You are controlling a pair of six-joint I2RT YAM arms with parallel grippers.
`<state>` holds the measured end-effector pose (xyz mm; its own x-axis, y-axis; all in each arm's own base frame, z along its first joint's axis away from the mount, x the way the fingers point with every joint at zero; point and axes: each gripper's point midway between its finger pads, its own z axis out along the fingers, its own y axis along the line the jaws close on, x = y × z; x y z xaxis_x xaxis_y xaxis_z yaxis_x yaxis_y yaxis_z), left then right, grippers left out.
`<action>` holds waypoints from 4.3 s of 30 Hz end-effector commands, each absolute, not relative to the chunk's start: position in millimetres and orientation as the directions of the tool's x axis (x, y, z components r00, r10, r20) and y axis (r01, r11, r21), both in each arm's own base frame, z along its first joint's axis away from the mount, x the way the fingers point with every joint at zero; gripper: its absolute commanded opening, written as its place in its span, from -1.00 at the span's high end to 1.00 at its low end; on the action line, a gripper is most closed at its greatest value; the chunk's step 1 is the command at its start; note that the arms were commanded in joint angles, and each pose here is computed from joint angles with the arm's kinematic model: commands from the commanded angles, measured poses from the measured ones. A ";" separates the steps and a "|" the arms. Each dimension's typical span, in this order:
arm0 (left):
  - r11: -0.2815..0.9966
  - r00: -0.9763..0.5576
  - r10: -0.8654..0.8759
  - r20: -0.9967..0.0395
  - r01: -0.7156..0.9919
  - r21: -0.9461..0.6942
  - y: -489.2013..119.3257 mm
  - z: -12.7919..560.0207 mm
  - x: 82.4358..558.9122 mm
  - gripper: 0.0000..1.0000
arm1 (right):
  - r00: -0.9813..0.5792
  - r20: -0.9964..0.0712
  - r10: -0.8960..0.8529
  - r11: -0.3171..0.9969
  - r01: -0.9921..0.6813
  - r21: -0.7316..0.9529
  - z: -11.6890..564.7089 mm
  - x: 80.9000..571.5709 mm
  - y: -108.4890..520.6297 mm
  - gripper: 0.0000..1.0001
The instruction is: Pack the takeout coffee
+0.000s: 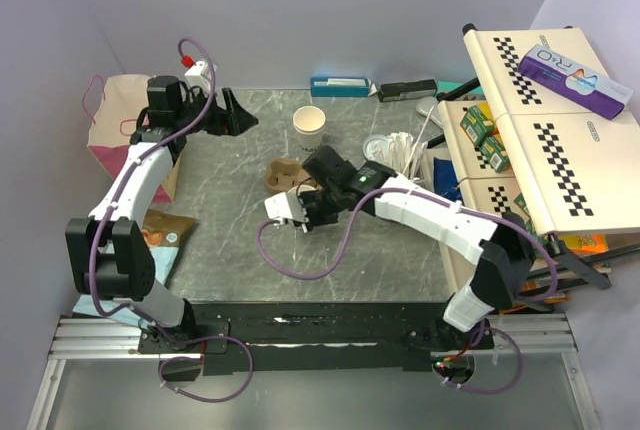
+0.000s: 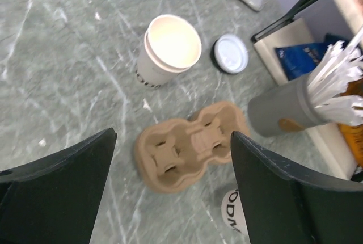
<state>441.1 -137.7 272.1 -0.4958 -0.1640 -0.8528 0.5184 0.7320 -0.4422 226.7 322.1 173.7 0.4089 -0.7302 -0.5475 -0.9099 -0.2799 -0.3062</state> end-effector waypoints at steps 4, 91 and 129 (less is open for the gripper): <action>0.792 -0.365 -0.066 -0.929 0.548 -0.271 -121.8 298.9 418.0 -0.78 | 0.470 -0.566 -0.677 -0.315 -0.880 -0.355 164.1 226.6 358.9 1.00; 0.646 -0.495 -0.005 -0.869 0.661 -0.381 -211.3 271.0 417.1 -0.68 | -0.276 -0.412 -0.868 0.438 -0.817 -0.375 174.5 298.1 118.4 0.39; 0.642 -0.537 0.003 -0.844 0.648 -0.410 -212.0 259.7 415.4 -0.68 | -0.309 -0.364 -0.879 0.425 -0.853 -0.303 189.1 299.0 118.9 0.32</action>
